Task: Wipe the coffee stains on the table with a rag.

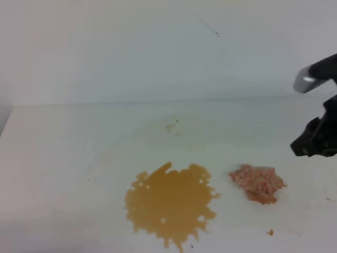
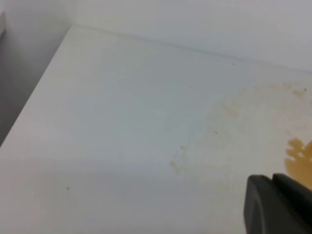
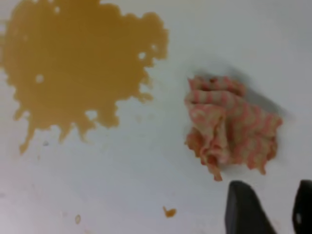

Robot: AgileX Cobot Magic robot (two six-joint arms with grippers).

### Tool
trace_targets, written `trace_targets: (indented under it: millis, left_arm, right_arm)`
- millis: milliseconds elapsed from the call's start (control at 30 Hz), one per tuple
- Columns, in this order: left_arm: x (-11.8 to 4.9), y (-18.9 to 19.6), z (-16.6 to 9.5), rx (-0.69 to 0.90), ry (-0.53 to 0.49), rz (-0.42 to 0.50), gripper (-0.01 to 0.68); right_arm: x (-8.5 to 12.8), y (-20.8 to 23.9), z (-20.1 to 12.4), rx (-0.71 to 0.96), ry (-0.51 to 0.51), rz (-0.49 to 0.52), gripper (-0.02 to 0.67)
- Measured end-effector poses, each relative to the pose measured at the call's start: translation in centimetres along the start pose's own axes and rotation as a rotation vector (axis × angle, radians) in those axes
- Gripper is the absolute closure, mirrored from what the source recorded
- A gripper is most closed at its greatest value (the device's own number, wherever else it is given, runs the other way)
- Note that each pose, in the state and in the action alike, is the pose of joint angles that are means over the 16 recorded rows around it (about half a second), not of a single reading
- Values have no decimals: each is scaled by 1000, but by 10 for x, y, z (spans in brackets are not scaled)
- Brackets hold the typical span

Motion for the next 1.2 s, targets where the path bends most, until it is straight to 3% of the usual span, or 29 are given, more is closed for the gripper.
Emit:
trace_targets:
  millis: [267, 733, 900, 1200]
  left_arm:
    - [0, 0, 0, 0, 0, 0, 672]
    - [0, 0, 0, 0, 0, 0, 672]
    - [0, 0, 0, 0, 0, 0, 672]
    - [0, 0, 0, 0, 0, 0, 672]
  right_arm:
    - [4, -56, 15, 84, 85, 38, 232]
    - [-3, -130, 7, 174, 42, 57, 220]
    - [-3, -149, 0, 197, 15, 79, 276]
    - [4, -173, -2, 194, -7, 141, 497]
Point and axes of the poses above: a point on each arm's last joint axis where the gripper is mounted, y pointing back along that axis away from the gripper, x along the wrist's bending axis when the last joint is at zero, z = x × y, the point moved 1 cm from there along -y, pointing out along that axis toward the gripper, and after that the axes turned 11 degrees about y, right-handed, at the moved point
